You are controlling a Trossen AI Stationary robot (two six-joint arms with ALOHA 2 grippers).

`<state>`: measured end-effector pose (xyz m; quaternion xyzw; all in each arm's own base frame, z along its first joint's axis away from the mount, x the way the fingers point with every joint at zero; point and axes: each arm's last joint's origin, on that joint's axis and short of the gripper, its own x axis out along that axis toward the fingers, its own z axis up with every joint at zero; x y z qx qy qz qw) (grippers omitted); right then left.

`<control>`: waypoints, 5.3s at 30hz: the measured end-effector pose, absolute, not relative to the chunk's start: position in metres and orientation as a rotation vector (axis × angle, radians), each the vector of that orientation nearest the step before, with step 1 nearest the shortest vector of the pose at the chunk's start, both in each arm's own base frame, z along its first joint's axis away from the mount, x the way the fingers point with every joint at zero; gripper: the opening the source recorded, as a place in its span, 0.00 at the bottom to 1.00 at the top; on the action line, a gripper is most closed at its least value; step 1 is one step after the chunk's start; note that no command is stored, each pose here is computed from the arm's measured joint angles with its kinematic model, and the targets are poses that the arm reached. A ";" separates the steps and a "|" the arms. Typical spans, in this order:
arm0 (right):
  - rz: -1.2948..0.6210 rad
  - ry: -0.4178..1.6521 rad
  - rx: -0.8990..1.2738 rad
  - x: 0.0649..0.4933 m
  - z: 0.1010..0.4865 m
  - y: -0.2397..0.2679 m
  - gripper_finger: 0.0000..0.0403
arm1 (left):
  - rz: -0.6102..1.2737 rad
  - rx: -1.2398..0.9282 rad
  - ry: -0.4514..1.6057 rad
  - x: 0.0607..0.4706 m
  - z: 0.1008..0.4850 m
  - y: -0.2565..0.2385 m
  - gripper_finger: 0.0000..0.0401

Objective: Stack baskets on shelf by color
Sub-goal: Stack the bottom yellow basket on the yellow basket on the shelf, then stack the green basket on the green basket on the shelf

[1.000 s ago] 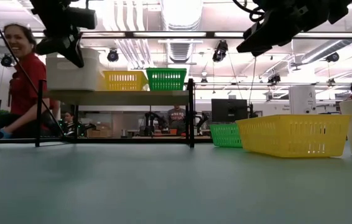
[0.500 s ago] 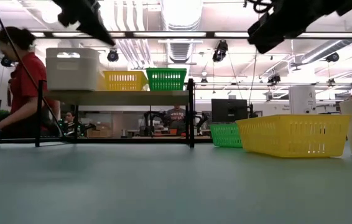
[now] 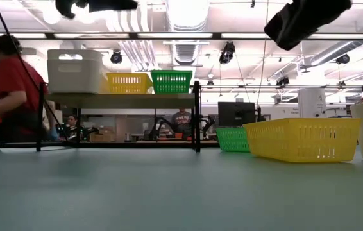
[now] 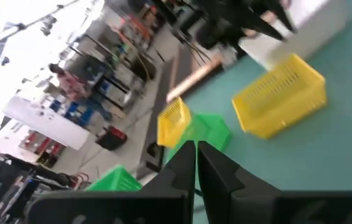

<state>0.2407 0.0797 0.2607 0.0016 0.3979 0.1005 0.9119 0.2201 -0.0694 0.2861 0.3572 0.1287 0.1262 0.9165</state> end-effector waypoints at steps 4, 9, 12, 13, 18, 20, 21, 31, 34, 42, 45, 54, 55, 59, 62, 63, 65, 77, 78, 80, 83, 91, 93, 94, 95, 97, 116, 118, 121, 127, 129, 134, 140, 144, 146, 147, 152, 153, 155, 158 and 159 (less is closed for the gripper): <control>0.180 0.981 0.040 0.248 0.260 0.093 0.13 | 0.283 0.710 0.195 0.214 0.299 -0.067 0.00; 0.114 1.178 0.073 0.254 0.258 0.107 0.13 | 0.294 0.664 0.161 0.206 0.303 -0.064 0.00; 0.073 1.265 0.102 0.259 0.252 0.112 0.17 | 0.287 0.672 0.168 0.203 0.297 -0.063 0.00; 0.058 1.287 0.107 0.261 0.250 0.113 0.19 | 0.285 0.677 0.170 0.202 0.296 -0.063 0.00; 0.008 1.385 0.091 0.267 0.228 0.115 0.32 | 0.296 0.654 0.128 0.193 0.304 -0.060 0.00; -0.011 1.441 0.072 0.266 0.218 0.114 0.36 | 0.301 0.638 0.110 0.188 0.307 -0.058 0.00; -0.021 1.468 0.063 0.266 0.214 0.114 0.38 | 0.301 0.634 0.107 0.186 0.306 -0.058 0.00; -0.095 1.578 -0.009 0.268 0.181 0.114 0.37 | 0.284 0.631 0.095 0.174 0.299 -0.056 0.00; -0.094 1.579 -0.011 0.269 0.178 0.114 0.27 | 0.285 0.631 0.095 0.171 0.296 -0.055 0.00; -0.083 1.536 0.015 0.275 0.186 0.117 0.03 | 0.291 0.619 0.077 0.165 0.297 -0.052 0.00; -0.066 1.475 0.042 0.283 0.202 0.120 0.03 | 0.290 0.621 0.080 0.162 0.294 -0.051 0.00; -0.013 1.213 0.010 0.314 0.262 0.131 0.02 | 0.299 0.601 0.050 0.150 0.289 -0.045 0.00; -0.006 1.177 0.001 0.317 0.270 0.131 0.02 | 0.301 0.597 0.044 0.148 0.289 -0.045 0.00; -0.004 1.052 -0.057 0.327 0.301 0.131 0.02 | 0.309 0.554 0.014 0.142 0.290 -0.042 0.00; -0.039 0.961 -0.124 0.333 0.322 0.126 0.02 | 0.314 0.518 -0.005 0.140 0.292 -0.041 0.00; -0.053 0.929 -0.147 0.335 0.328 0.123 0.02 | 0.315 0.516 -0.007 0.139 0.293 -0.041 0.00; -0.071 0.872 -0.185 0.341 0.339 0.117 0.02 | 0.315 0.515 -0.008 0.139 0.293 -0.041 0.00; -0.211 0.657 -0.337 0.372 0.371 0.048 0.02 | 0.319 0.498 -0.026 0.137 0.295 -0.040 0.00; -0.227 0.649 -0.344 0.374 0.372 0.040 0.02 | 0.319 0.490 -0.030 0.137 0.295 -0.040 0.00; -0.247 0.622 -0.342 0.377 0.374 0.026 0.02 | 0.321 0.472 -0.041 0.135 0.297 -0.039 0.00; -0.264 0.571 -0.314 0.385 0.377 0.008 0.02 | 0.325 0.460 -0.056 0.131 0.299 -0.037 0.00; -0.321 0.499 -0.352 0.411 0.369 -0.025 0.02 | 0.330 0.449 -0.074 0.125 0.297 -0.035 0.00; -0.339 0.501 -0.348 0.419 0.368 -0.033 0.02 | 0.330 0.449 -0.074 0.123 0.292 -0.033 0.00; -0.347 0.502 -0.346 0.423 0.367 -0.037 0.02 | 0.331 0.449 -0.075 0.121 0.290 -0.032 0.00; -0.354 0.503 -0.347 0.427 0.366 -0.040 0.02 | 0.333 0.448 -0.080 0.118 0.288 -0.031 0.00; -0.364 0.510 -0.358 0.436 0.365 -0.048 0.02 | 0.339 0.434 -0.101 0.113 0.287 -0.029 0.00; -0.335 0.743 -0.319 0.480 0.344 -0.097 0.02 | 0.369 0.398 -0.198 0.085 0.279 -0.017 0.00; -0.344 0.752 -0.312 0.479 0.343 -0.101 0.02 | 0.370 0.416 -0.195 0.085 0.279 -0.017 0.00; -0.336 0.757 -0.313 0.478 0.342 -0.105 0.02 | 0.369 0.427 -0.187 0.086 0.278 -0.017 0.00; -0.314 0.759 -0.313 0.479 0.341 -0.104 0.02 | 0.369 0.428 -0.188 0.086 0.279 -0.017 0.00; -0.317 0.757 -0.314 0.479 0.340 -0.104 0.04 | 0.369 0.428 -0.188 0.086 0.279 -0.017 0.00; -0.322 0.760 -0.315 0.479 0.339 -0.105 0.13 | 0.369 0.428 -0.188 0.086 0.279 -0.017 0.00; -0.317 0.760 -0.319 0.479 0.339 -0.103 0.22 | 0.369 0.428 -0.187 0.086 0.279 -0.017 0.00; -0.299 0.749 -0.349 0.481 0.341 -0.096 0.23 | 0.369 0.428 -0.187 0.086 0.279 -0.017 0.00; -0.280 0.750 -0.374 0.482 0.342 -0.091 0.23 | 0.369 0.428 -0.187 0.086 0.279 -0.017 0.00; -0.268 0.751 -0.390 0.481 0.343 -0.088 0.22 | 0.369 0.428 -0.187 0.086 0.279 -0.017 0.00; -0.227 0.733 -0.428 0.471 0.362 -0.068 0.15 | 0.369 0.428 -0.187 0.087 0.278 -0.017 0.00; -0.220 0.734 -0.431 0.468 0.365 -0.065 0.13 | 0.369 0.428 -0.187 0.087 0.278 -0.017 0.00; -0.199 0.753 -0.438 0.462 0.371 -0.056 0.09 | 0.369 0.428 -0.187 0.087 0.278 -0.017 0.00; -0.159 0.847 -0.428 0.445 0.376 -0.043 0.04 | 0.369 0.428 -0.187 0.087 0.278 -0.018 0.00; -0.153 0.876 -0.413 0.438 0.379 -0.039 0.03 | 0.368 0.428 -0.186 0.087 0.278 -0.018 0.00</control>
